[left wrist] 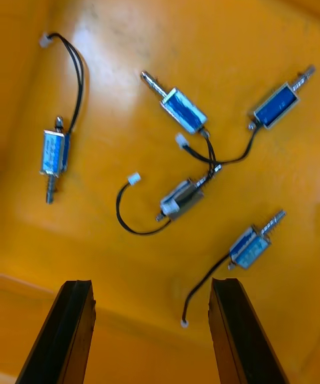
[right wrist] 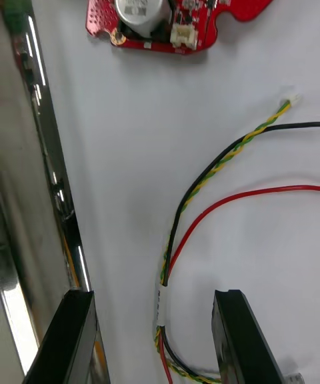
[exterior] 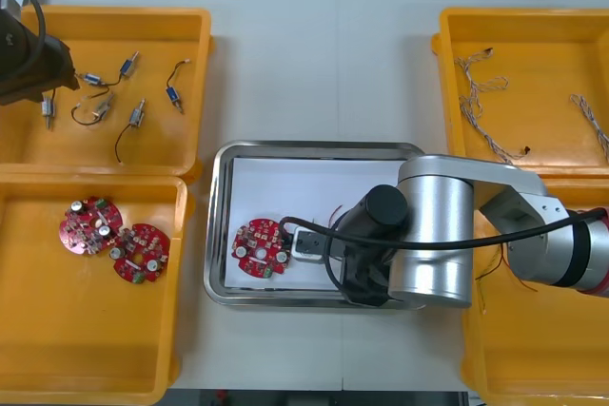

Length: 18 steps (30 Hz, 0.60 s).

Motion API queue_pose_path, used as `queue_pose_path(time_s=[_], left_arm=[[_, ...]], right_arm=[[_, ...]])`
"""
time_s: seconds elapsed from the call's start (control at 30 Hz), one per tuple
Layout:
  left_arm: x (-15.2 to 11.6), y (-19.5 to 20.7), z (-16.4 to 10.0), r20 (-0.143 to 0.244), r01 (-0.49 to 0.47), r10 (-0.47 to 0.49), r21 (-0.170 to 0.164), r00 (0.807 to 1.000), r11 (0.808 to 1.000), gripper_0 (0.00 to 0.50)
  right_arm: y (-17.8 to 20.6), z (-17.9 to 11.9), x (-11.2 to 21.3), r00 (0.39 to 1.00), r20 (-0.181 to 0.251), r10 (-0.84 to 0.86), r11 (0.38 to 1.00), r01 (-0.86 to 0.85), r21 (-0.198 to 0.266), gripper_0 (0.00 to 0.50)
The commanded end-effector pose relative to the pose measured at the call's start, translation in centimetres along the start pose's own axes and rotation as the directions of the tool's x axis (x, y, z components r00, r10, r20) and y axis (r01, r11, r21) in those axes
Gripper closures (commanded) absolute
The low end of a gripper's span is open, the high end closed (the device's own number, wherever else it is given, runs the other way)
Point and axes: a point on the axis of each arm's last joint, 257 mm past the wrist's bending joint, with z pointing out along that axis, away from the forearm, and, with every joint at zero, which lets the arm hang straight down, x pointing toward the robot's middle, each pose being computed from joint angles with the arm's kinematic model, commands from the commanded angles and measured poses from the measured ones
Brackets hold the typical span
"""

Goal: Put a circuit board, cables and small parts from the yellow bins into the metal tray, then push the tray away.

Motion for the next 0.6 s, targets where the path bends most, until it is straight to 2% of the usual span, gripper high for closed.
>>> queue_pose_path(time_s=[0.03, 0.17, 0.3, 0.4, 0.47, 0.5, 0.53, 0.6], left_arm=[[-4.3, 2.3, -1.9, 0.128, 0.024, -0.026, 0.015, 0.991, 1.0, 0.0], [-4.4, 3.6, -0.8, 0.164, 0.01, -0.01, 0.002, 0.986, 1.0, 0.0], [-4.6, 3.9, 0.1, 0.202, 0.006, -0.011, 0.027, 0.979, 1.0, 0.0], [-4.4, 4.1, 0.8, 0.217, -0.005, -0.001, 0.026, 0.976, 1.0, 0.0], [-4.3, 4.1, 1.1, 0.221, -0.01, 0.004, 0.025, 0.975, 1.0, 0.0], [-4.1, 4.4, 1.7, 0.228, -0.018, 0.014, 0.016, 0.974, 1.0, 0.0], [-3.9, 4.4, 1.9, 0.229, -0.02, 0.015, 0.018, 0.973, 1.0, 0.0], [-3.7, 4.7, 2.5, 0.24, -0.025, 0.021, 0.016, 0.97, 1.0, 0.0]], right_arm=[[-1.9, -3.6, -2.3, 0.998, 0.061, -0.007, 0.999, 0.004, 0.05, 0.0], [-3.0, -6.2, -1.9, 0.999, 0.032, 0.009, 0.996, -0.012, 0.086, 0.0], [-4.4, -8.8, -0.4, 0.999, -0.019, 0.048, 0.992, -0.045, 0.119, 0.0], [-5.2, -10.5, 1.0, 0.994, -0.061, 0.092, 0.988, -0.084, 0.129, 0.0], [-5.6, -11.3, 1.5, 0.991, -0.074, 0.11, 0.986, -0.1, 0.132, 0.0], [-6.1, -12.3, 2.4, 0.986, -0.096, 0.138, 0.983, -0.125, 0.131, 0.0], [-6.3, -12.7, 2.6, 0.984, -0.099, 0.151, 0.982, -0.137, 0.133, 0.0], [-7.2, -13.7, 2.1, 0.982, -0.063, 0.178, 0.976, -0.169, 0.136, 0.0]])
